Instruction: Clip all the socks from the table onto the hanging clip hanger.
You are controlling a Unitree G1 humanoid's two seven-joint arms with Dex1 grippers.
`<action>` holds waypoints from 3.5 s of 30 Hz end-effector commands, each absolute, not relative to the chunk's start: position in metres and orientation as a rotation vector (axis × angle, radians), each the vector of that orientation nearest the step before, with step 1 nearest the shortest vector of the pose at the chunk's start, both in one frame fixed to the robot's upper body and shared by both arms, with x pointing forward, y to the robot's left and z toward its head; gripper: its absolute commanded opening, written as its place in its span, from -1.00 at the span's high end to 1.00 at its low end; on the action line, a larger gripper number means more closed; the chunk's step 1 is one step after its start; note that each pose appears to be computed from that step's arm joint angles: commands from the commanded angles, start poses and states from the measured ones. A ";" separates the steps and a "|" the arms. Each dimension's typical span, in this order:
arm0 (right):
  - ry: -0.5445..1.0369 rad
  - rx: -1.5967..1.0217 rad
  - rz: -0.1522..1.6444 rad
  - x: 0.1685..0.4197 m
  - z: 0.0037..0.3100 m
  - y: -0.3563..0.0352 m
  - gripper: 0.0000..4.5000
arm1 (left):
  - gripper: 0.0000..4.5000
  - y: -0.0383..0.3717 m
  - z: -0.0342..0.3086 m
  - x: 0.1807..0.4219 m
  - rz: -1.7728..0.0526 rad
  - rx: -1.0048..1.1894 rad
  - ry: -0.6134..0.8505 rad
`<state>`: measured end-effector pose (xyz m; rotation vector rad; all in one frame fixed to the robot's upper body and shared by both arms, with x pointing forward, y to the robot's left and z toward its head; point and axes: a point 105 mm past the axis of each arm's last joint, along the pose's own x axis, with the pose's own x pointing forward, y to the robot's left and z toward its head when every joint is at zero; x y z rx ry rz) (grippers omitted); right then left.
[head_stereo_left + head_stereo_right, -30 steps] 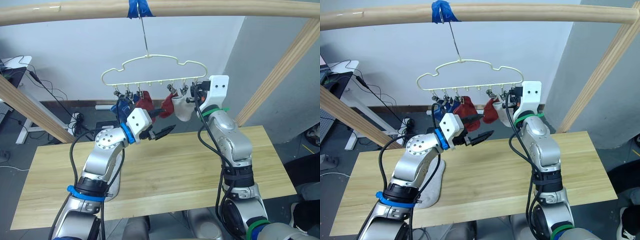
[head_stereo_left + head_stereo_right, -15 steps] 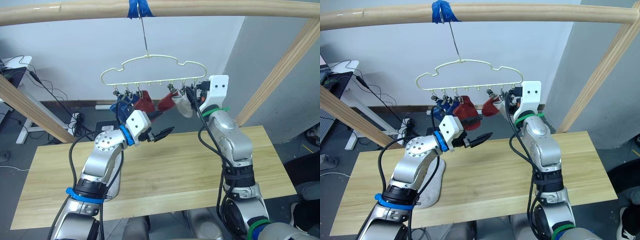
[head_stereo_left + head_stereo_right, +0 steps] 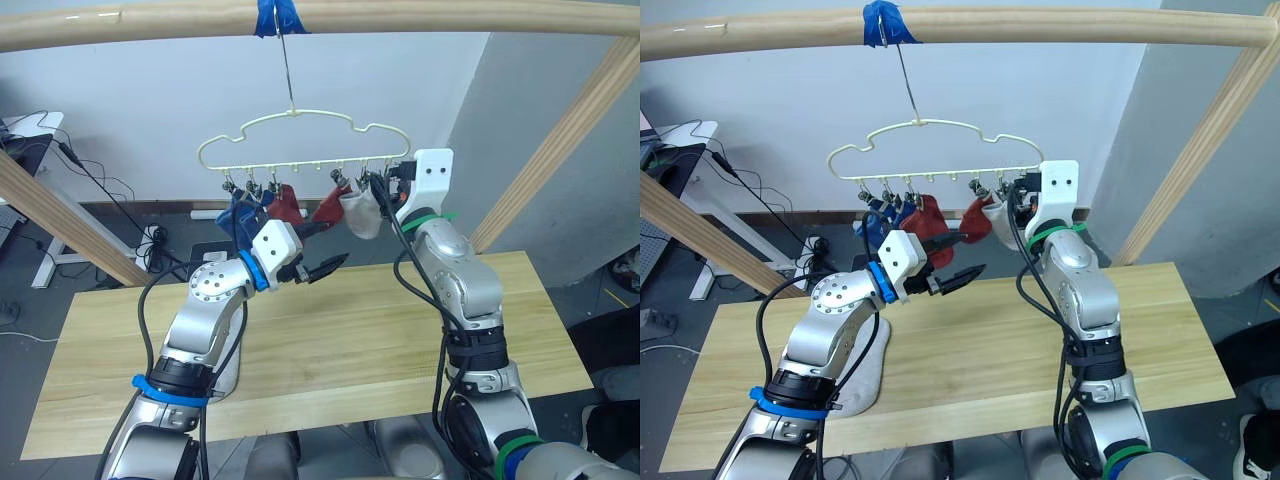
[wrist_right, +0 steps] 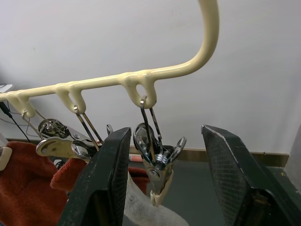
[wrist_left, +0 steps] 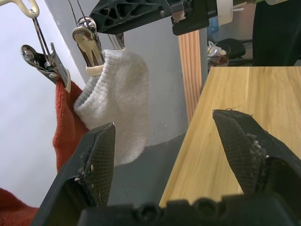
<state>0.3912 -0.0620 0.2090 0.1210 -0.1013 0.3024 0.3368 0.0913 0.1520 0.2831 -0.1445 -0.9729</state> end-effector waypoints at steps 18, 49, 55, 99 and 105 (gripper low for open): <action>-0.144 0.074 0.400 0.388 0.221 -0.043 -0.10 | -0.64 0.091 0.165 0.336 -0.969 0.307 -0.200; -0.172 0.062 0.431 0.394 0.228 -0.034 0.99 | -0.64 0.099 0.157 0.334 -0.914 0.307 -0.180; -0.173 0.063 0.433 0.393 0.228 -0.034 0.99 | -0.64 0.109 0.148 0.332 -0.832 0.303 -0.157; -0.153 0.054 0.471 0.392 0.225 -0.029 1.00 | 0.72 0.249 -0.020 0.284 -0.101 0.074 0.498; -0.154 0.052 0.466 0.392 0.226 -0.031 1.00 | 1.00 0.232 -0.005 0.297 -0.219 0.139 0.414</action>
